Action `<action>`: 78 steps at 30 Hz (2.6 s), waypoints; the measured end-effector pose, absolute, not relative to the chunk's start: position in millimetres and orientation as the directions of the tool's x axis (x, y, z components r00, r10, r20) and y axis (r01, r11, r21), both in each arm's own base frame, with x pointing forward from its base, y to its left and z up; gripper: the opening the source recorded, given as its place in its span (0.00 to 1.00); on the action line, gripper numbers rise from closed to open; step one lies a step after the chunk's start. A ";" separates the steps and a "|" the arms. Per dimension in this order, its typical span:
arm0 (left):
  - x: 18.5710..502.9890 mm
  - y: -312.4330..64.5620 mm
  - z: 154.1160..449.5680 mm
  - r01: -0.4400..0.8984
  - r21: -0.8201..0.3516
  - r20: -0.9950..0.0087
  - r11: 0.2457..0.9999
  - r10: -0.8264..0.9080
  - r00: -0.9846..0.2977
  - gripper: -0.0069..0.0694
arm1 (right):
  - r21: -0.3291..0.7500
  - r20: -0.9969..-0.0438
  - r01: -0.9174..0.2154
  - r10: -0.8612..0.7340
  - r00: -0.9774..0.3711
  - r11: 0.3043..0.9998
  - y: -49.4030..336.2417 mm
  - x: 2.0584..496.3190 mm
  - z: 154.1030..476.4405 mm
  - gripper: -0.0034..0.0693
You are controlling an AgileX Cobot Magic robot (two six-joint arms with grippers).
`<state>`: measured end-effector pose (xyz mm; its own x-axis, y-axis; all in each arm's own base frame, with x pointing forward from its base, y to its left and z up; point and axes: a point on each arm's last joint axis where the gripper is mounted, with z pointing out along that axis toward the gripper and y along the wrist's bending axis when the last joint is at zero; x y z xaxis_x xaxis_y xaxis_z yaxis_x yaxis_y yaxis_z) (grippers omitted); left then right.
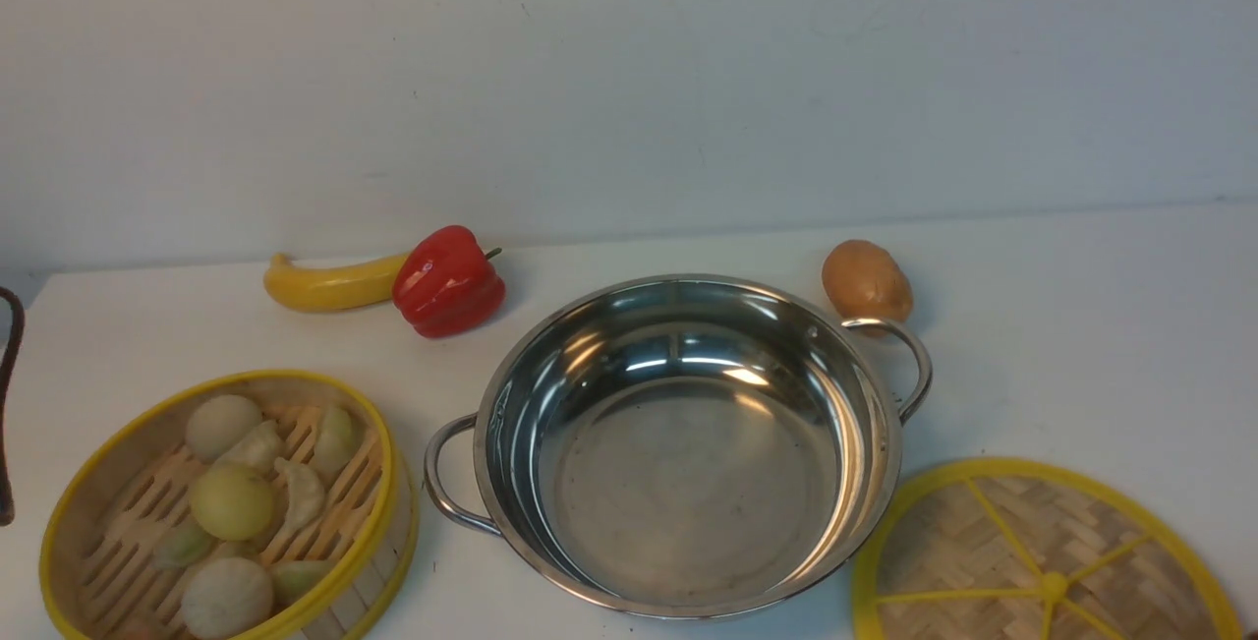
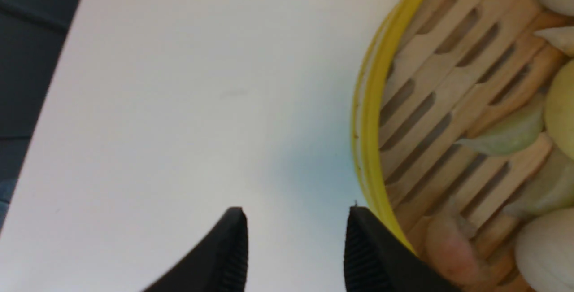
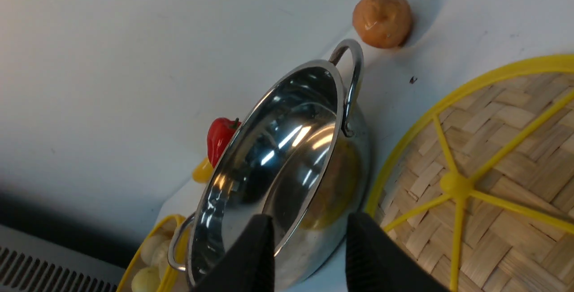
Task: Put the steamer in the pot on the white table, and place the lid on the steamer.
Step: 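Grasp the rim of the steamer basket holding the buns with the left gripper, then place the bamboo steamer basket with dumplings into the steel pot with the left gripper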
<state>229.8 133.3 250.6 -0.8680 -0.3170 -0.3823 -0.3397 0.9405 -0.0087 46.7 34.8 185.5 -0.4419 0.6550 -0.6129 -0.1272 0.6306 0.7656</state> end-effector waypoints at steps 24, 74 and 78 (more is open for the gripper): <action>274.9 145.9 167.2 -0.072 -0.126 -0.264 0.989 -0.103 -0.959 0.48 | 0.727 -0.662 -0.213 0.583 -0.471 0.653 40.5 43.9 186.5 0.38; 365.5 37.1 308.9 0.159 -0.082 -0.404 0.984 0.113 -0.908 0.14 | 0.711 -0.670 -0.240 0.535 -0.515 0.661 44.6 40.8 183.9 0.38; 384.2 -32.4 300.8 0.288 -0.097 -0.389 0.953 0.230 -0.892 0.14 | 0.713 -0.664 -0.245 0.521 -0.536 0.657 46.1 39.5 182.7 0.38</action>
<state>384.2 -32.4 300.8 -0.8920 0.2299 -0.3891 0.2880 0.9527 -0.0973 39.5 46.1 182.7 -0.5365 0.5207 -0.6642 -0.2449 0.6571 0.7129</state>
